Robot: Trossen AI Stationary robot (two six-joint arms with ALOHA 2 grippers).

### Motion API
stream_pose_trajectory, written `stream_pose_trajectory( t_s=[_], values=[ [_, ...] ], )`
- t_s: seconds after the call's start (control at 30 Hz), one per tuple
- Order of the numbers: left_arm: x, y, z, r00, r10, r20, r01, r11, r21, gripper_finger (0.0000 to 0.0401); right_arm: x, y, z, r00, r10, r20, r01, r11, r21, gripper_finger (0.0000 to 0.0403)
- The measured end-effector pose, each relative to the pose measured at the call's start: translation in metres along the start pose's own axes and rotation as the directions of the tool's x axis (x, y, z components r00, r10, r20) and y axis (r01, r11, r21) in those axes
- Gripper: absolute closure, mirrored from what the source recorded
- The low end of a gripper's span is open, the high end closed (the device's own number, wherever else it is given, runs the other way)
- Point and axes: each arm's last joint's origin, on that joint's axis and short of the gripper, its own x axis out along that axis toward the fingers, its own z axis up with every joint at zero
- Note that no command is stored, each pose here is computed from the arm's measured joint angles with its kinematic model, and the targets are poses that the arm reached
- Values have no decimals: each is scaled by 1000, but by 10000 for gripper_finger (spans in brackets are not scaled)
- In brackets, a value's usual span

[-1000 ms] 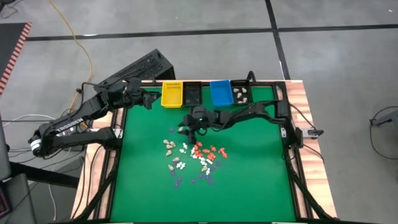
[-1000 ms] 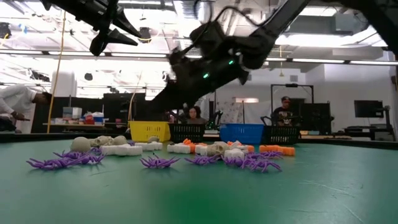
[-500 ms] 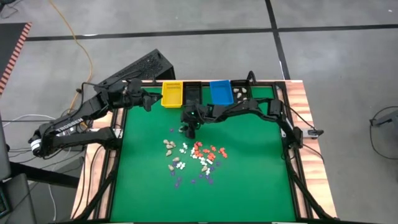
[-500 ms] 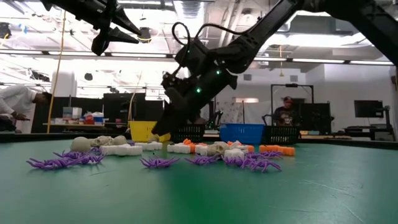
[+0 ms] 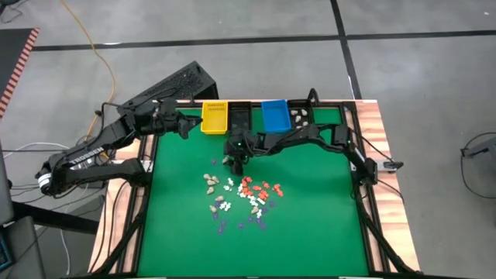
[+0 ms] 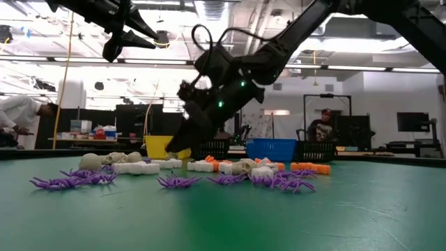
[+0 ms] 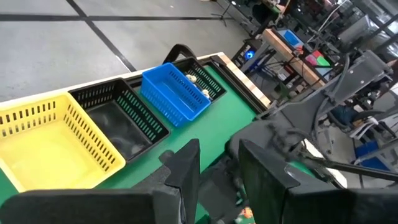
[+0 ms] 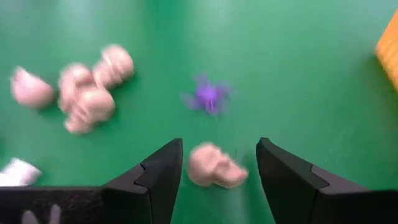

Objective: Sort Halloween decoration
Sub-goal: Put the white skull toy into the right black basket

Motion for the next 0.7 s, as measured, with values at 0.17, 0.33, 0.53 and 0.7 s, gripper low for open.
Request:
stream_pose_trajectory(
  t_s=[0.17,0.33,0.53,0.7],
  values=[
    [0,0,0,1000,4,2,-4,1000,-1,300,10,0,-11,1000,6,-27,-6,1000,28,170],
    [0,0,0,1000,4,2,-4,1000,-2,300,13,-1,-15,999,3,-41,-1,999,39,180],
    [0,0,0,1000,5,2,-5,1000,-2,300,13,-1,-16,999,3,-47,0,999,53,222],
    [0,0,0,1000,5,3,-5,1000,-2,300,13,-1,-16,999,1,-49,4,994,109,229]
  ],
)
